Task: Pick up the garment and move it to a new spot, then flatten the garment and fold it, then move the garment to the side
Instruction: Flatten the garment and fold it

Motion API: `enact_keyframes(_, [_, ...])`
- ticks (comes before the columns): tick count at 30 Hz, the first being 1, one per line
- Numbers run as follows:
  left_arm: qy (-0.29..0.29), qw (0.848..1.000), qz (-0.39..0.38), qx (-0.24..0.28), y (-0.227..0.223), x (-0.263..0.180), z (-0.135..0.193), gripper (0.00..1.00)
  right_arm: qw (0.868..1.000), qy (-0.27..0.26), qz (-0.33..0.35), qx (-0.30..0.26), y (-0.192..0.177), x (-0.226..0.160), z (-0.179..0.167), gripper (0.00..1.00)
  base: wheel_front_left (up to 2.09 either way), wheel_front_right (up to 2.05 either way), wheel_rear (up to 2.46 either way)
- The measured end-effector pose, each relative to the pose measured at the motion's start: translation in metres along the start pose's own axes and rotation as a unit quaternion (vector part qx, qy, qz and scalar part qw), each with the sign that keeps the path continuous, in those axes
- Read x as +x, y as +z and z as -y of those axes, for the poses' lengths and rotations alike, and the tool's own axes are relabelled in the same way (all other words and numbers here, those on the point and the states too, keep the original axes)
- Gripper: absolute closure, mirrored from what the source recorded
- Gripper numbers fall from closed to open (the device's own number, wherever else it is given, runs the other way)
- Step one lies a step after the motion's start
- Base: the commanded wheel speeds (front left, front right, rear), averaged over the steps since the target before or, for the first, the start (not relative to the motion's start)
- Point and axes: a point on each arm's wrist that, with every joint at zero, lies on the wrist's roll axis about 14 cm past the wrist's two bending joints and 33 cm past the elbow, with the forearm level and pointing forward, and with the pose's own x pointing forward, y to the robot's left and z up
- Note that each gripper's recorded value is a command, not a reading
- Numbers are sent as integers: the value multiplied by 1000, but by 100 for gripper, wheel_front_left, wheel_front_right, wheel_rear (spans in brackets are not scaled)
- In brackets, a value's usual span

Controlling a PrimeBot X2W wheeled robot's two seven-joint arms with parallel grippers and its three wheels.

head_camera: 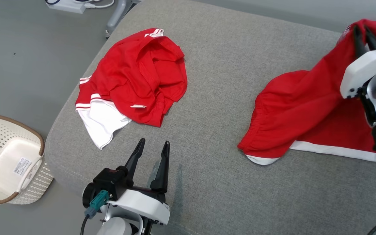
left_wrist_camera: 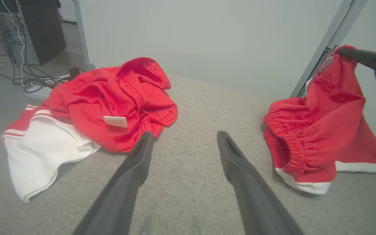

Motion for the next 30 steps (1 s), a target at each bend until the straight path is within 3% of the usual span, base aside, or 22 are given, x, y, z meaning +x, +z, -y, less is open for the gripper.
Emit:
enact_keyframes(5, [0,1000,0,1,1,5,1,0,998,15,-62,-13,-33,0,-8,0,0,0,0])
enact_keyframes(14, [-34,999,17,2,10,14,20,0,1000,-3,-28,6,-27,-28,2,0,0,0,0])
enact_keyframes(22, [-81,996,24,4,11,20,49,0,999,-48,1,20,-30,-85,31,0,0,0,0])
enact_keyframes(30, [-135,991,0,2,-7,19,82,0,990,-125,26,67,-49,-171,55,0,0,0,0])
